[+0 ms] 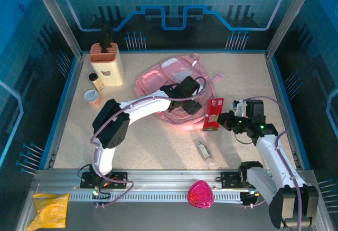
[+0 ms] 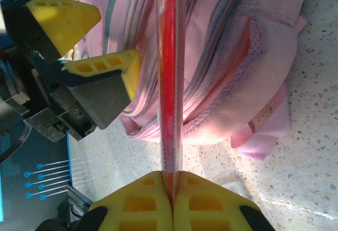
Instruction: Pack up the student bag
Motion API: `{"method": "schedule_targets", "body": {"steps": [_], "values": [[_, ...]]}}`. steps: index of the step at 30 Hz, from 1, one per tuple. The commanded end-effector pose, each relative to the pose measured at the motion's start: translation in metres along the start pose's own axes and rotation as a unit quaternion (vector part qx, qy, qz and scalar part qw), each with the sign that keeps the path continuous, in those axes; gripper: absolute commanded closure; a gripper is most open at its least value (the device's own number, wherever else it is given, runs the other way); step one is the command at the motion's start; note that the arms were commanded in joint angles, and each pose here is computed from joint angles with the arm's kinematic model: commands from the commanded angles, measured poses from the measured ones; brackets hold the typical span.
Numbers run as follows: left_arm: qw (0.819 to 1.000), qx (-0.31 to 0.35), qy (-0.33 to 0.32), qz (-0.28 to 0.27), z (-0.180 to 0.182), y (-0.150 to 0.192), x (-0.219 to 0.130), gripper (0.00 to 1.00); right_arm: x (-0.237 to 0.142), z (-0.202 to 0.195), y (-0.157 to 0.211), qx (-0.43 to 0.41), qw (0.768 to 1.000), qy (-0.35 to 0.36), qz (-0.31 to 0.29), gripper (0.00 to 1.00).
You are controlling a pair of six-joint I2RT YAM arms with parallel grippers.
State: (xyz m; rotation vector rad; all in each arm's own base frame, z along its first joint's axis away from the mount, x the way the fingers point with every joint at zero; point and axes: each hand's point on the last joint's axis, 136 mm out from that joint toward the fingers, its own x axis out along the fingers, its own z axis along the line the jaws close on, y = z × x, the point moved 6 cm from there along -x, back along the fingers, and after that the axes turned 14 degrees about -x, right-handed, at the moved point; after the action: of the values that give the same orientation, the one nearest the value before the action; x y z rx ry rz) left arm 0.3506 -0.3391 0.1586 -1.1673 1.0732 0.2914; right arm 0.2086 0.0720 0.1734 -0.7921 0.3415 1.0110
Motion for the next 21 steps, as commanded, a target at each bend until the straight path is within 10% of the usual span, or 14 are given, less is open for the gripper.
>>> {"method": "schedule_targets", "body": {"steps": [1,5,17,21], "values": [[0.999,0.005,-0.032,-0.003,0.005,-0.005,0.009,0.15,-0.004,0.007,-0.009,-0.009,1.000,-0.018,-0.012,1.00],[0.998,0.009,-0.059,-0.019,0.011,-0.013,0.004,0.22,-0.006,0.008,-0.010,-0.012,1.000,-0.018,-0.013,1.00],[0.994,-0.019,-0.054,-0.095,0.030,-0.048,-0.057,1.00,-0.014,0.008,-0.007,-0.001,1.000,-0.027,-0.016,1.00],[0.990,-0.030,-0.044,-0.132,0.035,-0.064,-0.089,1.00,-0.002,0.015,-0.011,-0.001,0.999,-0.045,-0.010,1.00]]}}
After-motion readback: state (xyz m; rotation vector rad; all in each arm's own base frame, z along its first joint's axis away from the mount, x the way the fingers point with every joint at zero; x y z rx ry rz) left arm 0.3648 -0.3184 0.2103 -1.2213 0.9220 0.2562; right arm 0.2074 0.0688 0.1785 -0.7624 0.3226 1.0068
